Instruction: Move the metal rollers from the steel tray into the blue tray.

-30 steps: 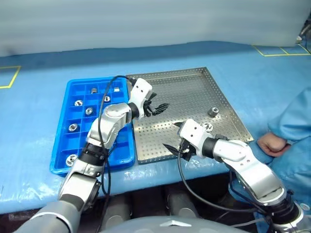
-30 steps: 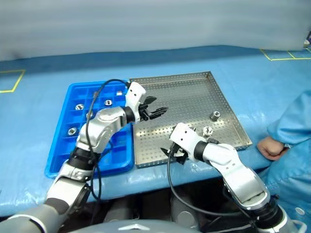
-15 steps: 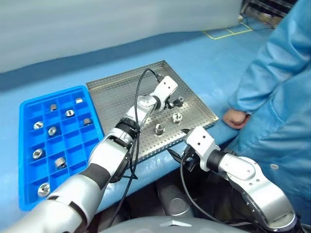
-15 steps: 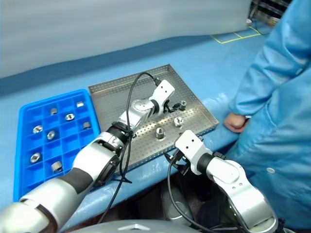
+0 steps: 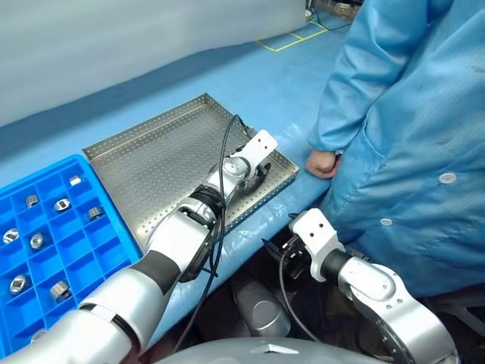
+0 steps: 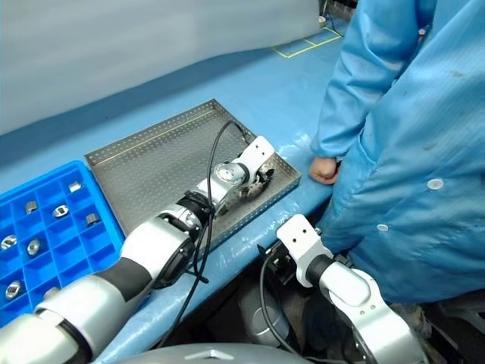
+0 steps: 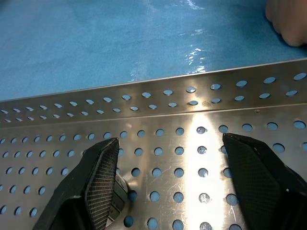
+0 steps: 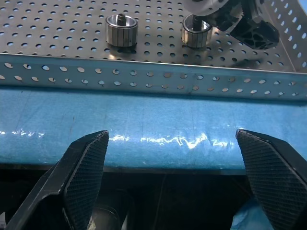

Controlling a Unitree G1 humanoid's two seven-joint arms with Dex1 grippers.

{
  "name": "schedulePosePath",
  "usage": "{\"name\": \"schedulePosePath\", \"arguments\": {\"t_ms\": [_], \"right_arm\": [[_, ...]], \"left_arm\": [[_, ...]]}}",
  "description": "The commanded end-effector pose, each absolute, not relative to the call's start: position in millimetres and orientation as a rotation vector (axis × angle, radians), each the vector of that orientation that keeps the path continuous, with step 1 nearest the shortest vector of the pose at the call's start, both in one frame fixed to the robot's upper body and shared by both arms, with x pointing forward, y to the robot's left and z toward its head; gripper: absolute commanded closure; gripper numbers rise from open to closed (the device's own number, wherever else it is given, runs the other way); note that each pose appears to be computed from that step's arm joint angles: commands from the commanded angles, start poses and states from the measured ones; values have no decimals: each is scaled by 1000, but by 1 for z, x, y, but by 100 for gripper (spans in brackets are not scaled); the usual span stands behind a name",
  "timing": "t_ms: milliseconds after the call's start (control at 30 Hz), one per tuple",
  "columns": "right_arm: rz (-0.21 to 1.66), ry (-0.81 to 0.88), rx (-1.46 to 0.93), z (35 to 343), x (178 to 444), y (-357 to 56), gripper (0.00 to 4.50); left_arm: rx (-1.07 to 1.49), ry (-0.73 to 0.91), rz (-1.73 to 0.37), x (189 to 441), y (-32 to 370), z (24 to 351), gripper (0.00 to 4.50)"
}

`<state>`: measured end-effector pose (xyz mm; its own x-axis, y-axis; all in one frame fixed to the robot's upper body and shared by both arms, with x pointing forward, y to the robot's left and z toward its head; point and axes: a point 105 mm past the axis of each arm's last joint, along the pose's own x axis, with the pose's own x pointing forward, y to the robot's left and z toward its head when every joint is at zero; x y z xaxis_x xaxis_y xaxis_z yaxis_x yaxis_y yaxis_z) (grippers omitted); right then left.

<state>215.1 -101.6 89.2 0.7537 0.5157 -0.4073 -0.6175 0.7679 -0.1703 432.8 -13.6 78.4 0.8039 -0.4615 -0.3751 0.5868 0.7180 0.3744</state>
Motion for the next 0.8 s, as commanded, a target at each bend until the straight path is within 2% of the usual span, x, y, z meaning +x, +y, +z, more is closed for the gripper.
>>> {"name": "schedulePosePath", "arguments": {"t_ms": [33, 167, 333, 800], "right_arm": [[621, 312, -301, 98, 215, -100, 0], [630, 318, -299, 96, 216, -99, 0], [638, 324, -298, 93, 219, -99, 0], [636, 336, -283, 85, 218, -95, 0]], "left_arm": [[468, 217, -533, 441, -10, 95, 76], [409, 205, -508, 444, -8, 100, 76], [410, 224, -365, 451, 12, 99, 76], [404, 366, -390, 434, 1, 63, 76]]}}
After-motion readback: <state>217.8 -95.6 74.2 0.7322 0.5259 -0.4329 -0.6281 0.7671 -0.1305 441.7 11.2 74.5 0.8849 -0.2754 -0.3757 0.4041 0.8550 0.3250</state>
